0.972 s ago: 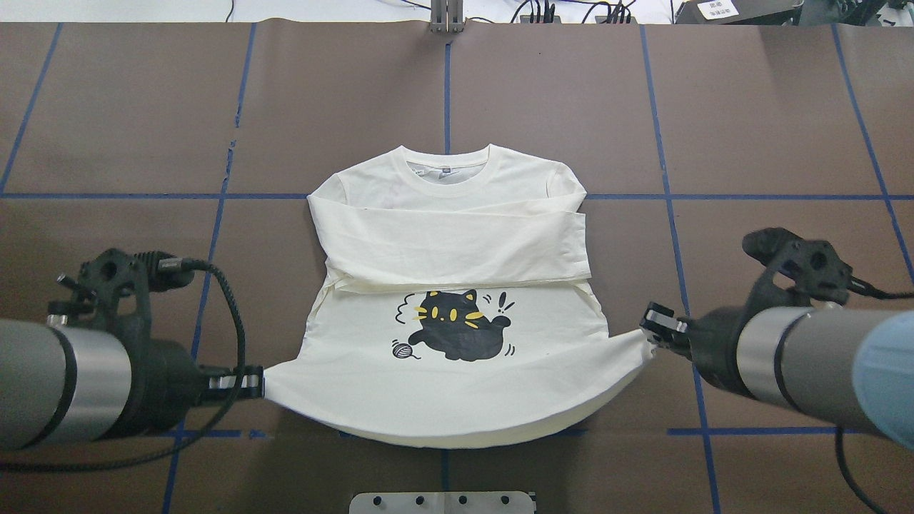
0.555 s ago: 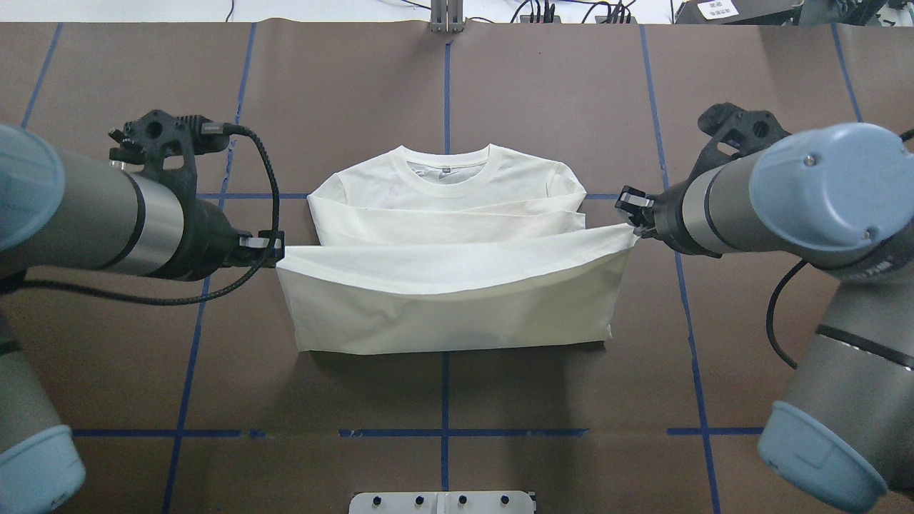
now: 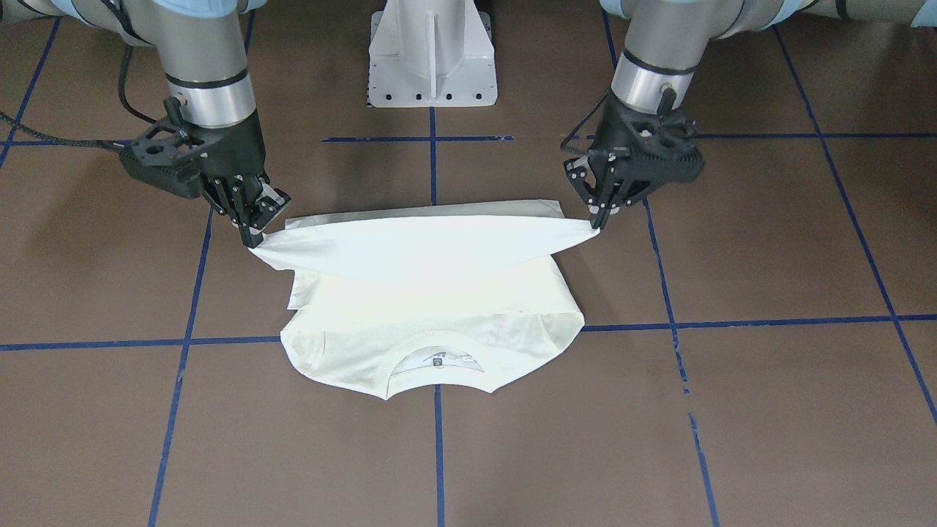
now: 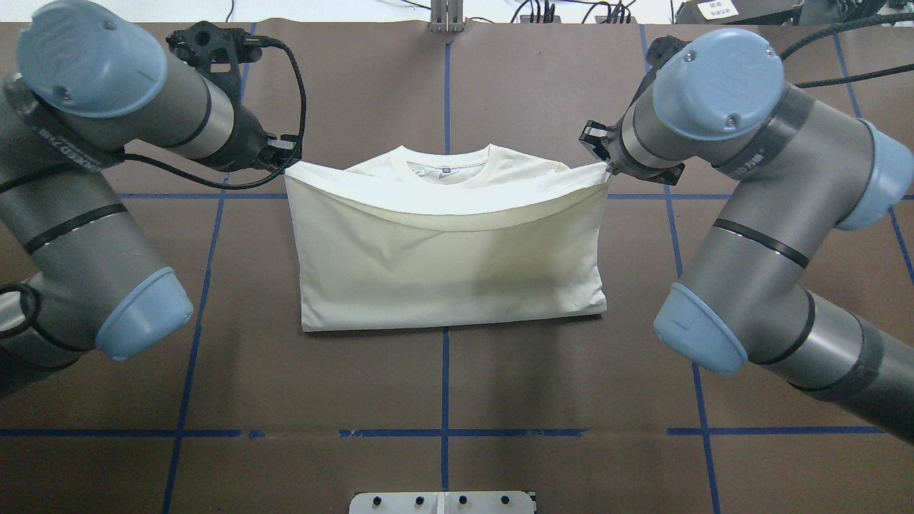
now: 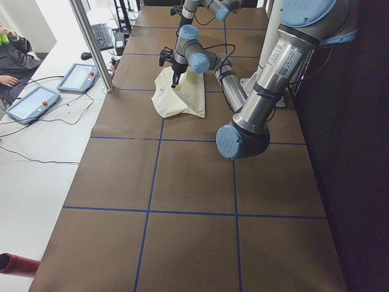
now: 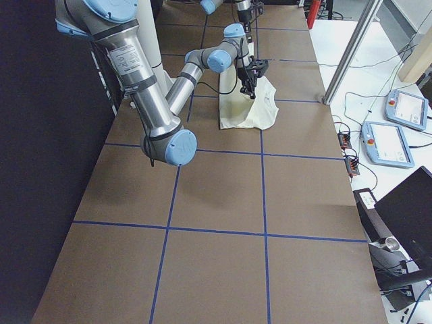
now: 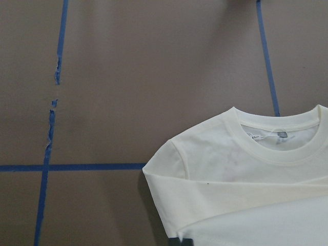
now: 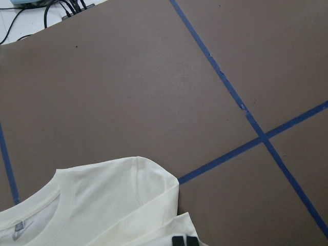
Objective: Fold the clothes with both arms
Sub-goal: 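Lift the hem with both grippers and fold it toward the collar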
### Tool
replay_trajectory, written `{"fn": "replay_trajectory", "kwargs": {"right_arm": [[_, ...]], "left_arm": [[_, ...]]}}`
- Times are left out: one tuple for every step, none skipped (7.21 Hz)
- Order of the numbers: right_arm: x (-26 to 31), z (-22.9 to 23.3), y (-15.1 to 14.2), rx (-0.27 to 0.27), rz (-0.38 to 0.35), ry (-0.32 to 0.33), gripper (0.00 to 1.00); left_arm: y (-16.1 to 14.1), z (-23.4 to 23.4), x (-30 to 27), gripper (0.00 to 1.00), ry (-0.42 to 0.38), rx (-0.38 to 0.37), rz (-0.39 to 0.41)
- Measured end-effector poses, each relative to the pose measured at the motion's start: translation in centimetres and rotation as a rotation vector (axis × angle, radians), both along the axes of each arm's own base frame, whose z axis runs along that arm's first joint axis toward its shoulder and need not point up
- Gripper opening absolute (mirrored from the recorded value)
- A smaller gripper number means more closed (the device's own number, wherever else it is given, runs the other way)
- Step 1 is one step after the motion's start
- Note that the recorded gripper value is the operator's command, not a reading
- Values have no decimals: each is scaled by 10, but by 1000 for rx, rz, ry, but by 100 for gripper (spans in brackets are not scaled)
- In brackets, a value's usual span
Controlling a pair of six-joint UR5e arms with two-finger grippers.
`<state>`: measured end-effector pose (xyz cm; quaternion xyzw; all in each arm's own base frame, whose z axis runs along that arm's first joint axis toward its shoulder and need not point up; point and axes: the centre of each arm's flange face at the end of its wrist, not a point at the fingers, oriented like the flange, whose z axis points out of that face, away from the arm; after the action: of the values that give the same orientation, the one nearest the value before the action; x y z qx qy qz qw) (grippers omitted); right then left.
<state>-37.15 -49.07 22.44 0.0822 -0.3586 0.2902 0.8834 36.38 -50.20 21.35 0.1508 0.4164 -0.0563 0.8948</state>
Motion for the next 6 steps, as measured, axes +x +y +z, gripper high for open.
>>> {"fn": "replay_trajectory", "kwargs": {"right_arm": [[-21,17,-18,3,1,-1,0],[-41,40,-35,8,1,-5,0],[-59,63,-47,9,-2,-5,0],[-73,81,-51,7,-9,2,0],[-84,91,-50,5,-17,13,0],[-93,97,-46,7,-25,22,28]], "left_arm": [[-25,26,23,0,-8,-2,-3],[-45,49,42,0,-19,-8,-5],[-58,67,57,0,-32,-18,-5],[-67,80,67,0,-42,-28,-4],[-71,92,76,0,-47,-32,1],[-70,101,84,43,-46,-31,9]]}}
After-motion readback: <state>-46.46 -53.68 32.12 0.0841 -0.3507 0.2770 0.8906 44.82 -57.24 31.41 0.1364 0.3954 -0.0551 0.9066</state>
